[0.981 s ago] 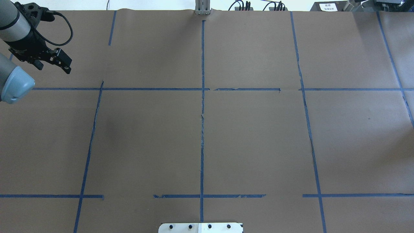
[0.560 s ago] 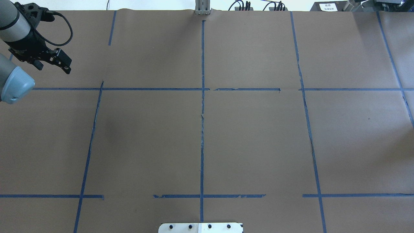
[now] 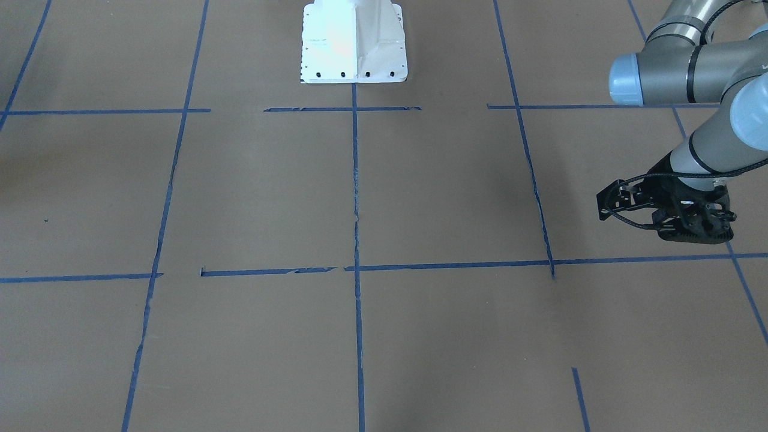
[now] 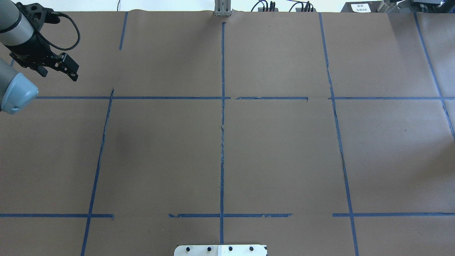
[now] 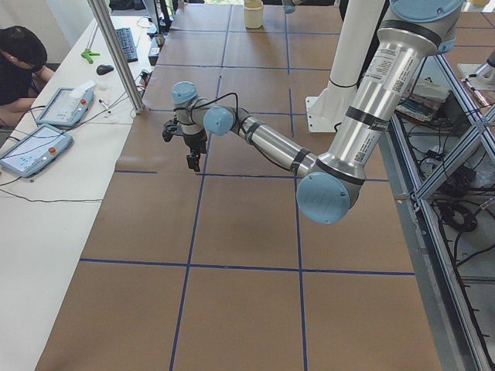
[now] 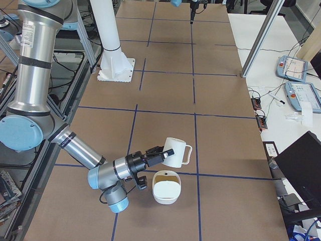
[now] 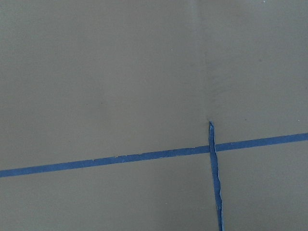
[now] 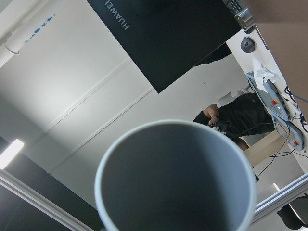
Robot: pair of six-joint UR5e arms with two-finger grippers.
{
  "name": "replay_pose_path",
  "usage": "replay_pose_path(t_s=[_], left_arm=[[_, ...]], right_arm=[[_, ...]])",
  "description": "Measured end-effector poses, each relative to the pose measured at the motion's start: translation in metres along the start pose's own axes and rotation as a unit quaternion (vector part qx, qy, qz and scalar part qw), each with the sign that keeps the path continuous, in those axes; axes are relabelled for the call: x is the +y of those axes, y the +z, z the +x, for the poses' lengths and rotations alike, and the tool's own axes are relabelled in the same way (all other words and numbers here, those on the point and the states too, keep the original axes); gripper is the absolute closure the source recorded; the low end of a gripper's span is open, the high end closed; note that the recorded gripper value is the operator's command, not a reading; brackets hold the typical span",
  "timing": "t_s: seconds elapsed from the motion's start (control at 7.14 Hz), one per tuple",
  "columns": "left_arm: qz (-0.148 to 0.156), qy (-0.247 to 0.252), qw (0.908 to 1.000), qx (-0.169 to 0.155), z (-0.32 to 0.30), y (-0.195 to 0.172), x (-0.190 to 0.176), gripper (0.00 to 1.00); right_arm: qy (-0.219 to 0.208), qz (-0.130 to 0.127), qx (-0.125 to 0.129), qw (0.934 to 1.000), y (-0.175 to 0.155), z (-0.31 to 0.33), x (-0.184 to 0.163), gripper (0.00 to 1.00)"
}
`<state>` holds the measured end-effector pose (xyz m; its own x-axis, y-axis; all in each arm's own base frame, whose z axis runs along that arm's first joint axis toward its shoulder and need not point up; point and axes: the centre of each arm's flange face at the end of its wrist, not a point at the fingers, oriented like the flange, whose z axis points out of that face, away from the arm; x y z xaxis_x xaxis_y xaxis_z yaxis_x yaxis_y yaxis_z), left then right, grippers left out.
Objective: Left arm hands cup to right arm to dump lemon
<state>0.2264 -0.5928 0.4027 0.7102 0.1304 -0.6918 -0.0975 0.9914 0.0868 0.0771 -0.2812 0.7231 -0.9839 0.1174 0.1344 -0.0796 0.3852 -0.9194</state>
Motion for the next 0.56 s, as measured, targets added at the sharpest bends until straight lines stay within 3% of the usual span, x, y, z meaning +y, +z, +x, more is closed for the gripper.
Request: replay_pose_path(t_s=[0.28, 0.42, 0.56], left_arm=[[0.0, 0.0, 1.0, 0.0, 0.0, 0.0, 0.0, 0.0], [-0.001, 0.0, 1.0, 0.0, -0.0002, 0.0004, 0.0, 0.0], [-0.002, 0.0, 1.0, 0.0, -0.0006, 0.0012, 0.0002, 0.0]], right_arm=[[-0.006, 0.001, 0.004, 1.0, -0.0004, 0.0008, 0.0, 0.79], [-0.031, -0.003, 0.019, 0.9994, -0.0004, 0.0036, 0.0012, 0.77], [-0.086, -0.01, 0.04, 0.9955, -0.0008, 0.0078, 0.0029, 0.78]])
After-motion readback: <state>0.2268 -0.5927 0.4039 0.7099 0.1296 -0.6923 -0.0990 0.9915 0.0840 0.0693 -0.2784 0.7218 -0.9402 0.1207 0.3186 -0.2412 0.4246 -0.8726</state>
